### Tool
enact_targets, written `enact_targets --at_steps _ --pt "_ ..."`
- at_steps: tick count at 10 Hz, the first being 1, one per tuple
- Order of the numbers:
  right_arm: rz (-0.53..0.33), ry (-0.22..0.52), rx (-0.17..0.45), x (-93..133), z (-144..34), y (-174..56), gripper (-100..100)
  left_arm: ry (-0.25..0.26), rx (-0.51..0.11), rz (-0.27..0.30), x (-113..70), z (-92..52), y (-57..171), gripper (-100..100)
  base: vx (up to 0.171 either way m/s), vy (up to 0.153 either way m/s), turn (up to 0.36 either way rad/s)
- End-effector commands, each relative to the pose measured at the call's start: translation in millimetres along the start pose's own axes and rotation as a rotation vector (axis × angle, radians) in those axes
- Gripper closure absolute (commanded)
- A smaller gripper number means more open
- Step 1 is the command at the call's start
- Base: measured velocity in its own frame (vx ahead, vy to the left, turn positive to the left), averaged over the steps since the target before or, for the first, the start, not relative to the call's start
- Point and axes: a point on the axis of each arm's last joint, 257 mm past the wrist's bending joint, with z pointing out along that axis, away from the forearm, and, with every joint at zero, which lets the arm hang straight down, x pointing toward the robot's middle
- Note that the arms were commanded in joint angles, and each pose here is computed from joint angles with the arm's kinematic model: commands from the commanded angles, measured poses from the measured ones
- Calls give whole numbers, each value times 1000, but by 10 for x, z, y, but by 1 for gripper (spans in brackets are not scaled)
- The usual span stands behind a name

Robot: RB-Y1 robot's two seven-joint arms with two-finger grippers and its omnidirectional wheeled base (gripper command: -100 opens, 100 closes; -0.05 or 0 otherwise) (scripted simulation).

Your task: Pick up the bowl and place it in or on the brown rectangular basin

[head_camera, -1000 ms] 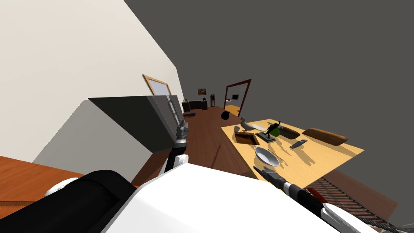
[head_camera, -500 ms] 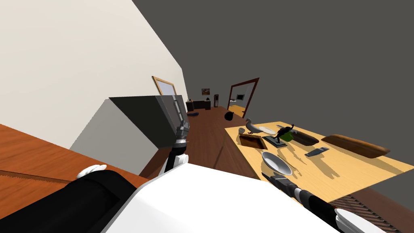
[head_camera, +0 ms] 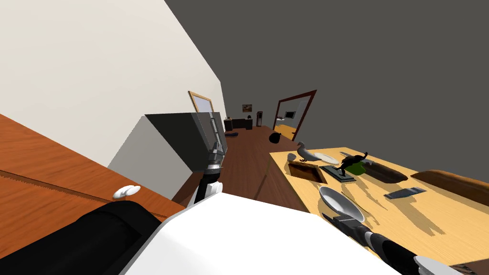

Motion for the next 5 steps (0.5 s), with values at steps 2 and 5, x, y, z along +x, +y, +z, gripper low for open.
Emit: enact_targets --at_steps 2,5 --pt "-65 65 56 203 -62 -298 -100 0 0 0 0 0 0 0 43 25 162" --pt "-135 147 115 483 -176 -627 -100 0 0 0 0 0 0 0 46 23 128"
